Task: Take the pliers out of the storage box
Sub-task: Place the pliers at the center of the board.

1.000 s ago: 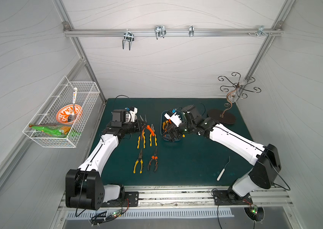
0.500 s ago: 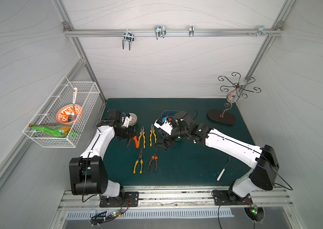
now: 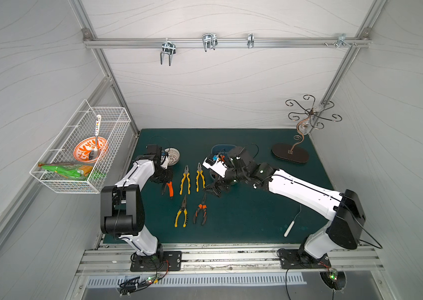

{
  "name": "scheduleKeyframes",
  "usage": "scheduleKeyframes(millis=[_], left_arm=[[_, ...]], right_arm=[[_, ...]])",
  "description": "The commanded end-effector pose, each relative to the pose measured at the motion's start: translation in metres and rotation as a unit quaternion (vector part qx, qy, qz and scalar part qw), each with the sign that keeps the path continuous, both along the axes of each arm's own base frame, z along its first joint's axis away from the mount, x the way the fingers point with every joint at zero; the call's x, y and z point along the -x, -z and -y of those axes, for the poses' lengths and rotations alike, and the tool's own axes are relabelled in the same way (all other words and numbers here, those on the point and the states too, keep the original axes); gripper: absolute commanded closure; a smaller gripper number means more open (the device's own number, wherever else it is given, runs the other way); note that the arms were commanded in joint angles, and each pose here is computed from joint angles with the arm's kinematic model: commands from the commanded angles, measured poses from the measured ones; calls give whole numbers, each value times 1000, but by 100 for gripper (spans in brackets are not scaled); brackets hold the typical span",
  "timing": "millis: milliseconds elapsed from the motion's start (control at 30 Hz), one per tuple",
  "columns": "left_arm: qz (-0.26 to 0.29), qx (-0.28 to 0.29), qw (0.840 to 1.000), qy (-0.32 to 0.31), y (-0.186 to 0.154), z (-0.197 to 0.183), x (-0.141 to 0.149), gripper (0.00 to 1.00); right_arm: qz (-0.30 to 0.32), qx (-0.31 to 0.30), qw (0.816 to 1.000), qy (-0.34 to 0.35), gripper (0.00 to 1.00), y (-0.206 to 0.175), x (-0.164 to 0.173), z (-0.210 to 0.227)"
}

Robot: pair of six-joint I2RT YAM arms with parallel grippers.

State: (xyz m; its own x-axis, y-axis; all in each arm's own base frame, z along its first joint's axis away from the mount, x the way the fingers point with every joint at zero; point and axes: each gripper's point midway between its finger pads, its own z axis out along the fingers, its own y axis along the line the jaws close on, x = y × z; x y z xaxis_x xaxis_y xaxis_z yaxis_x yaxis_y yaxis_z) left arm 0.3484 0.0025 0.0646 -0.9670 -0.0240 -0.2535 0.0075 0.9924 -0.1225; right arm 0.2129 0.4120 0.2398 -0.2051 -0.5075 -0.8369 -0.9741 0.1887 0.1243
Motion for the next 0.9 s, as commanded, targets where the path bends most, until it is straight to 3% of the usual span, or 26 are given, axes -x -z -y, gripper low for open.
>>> scheduleKeyframes(millis=[0,467,867], left_arm=[[21,-9,1000,-17,1,-6,-17,100],[-33,-8,999,-31,43,-8,-16,97],[-32,-32,998,-42,36,-17,-14,50]], right_arm=[[14,-7,1000,3,1,-10,1,4],[21,-2,1000,18,1,-2,-2,8],[26,2,999,24,1,-4,-3,13]])
